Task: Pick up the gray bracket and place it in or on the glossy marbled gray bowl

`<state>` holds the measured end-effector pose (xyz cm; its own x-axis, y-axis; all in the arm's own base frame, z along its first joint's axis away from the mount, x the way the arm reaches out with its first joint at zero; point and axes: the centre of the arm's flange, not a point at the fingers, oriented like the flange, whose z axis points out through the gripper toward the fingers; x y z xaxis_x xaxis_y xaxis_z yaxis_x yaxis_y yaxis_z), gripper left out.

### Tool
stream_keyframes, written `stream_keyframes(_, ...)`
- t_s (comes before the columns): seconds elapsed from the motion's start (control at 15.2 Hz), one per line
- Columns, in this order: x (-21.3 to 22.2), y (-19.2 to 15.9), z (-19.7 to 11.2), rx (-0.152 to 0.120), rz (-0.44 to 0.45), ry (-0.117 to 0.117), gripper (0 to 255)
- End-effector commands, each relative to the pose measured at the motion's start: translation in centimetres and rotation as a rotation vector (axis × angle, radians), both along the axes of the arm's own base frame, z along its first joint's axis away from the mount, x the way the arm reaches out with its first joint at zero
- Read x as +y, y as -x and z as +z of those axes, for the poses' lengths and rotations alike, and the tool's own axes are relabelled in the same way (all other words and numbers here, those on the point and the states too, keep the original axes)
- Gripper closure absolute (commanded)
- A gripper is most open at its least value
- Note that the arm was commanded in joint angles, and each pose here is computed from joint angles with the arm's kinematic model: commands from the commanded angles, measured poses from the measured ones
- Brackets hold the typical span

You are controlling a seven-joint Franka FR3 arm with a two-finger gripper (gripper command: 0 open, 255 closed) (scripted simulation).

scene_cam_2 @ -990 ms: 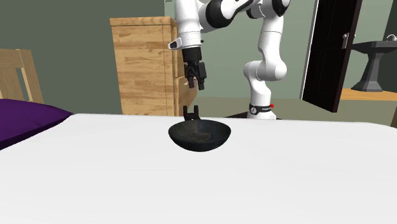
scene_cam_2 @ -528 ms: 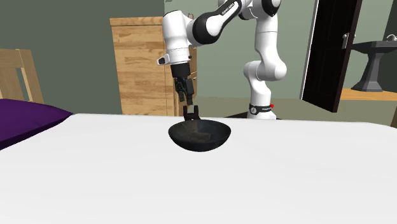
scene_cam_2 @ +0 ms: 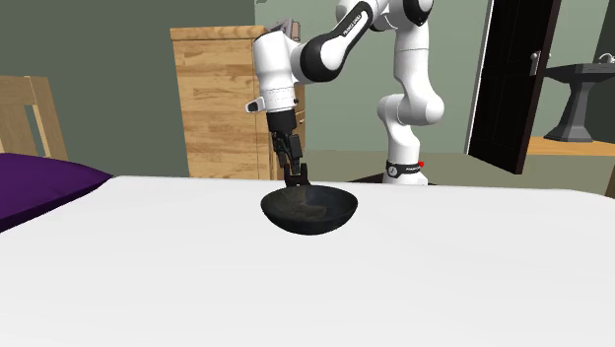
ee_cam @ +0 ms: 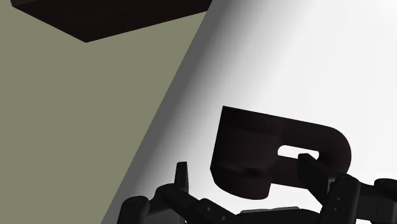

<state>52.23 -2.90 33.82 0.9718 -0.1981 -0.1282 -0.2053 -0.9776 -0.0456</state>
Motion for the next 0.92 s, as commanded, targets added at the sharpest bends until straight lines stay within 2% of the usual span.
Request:
stream_keyframes(0.0, 0.01, 0.00, -0.04, 0.000, 0.000, 0.000, 0)
stream_keyframes(0.26, 0.01, 0.00, -0.04, 0.000, 0.000, 0.000, 0)
stream_keyframes(0.33, 0.01, 0.00, -0.04, 0.000, 0.000, 0.000, 255)
stream_keyframes(0.86, 0.00, 0.01, -0.04, 0.000, 0.000, 0.000, 255)
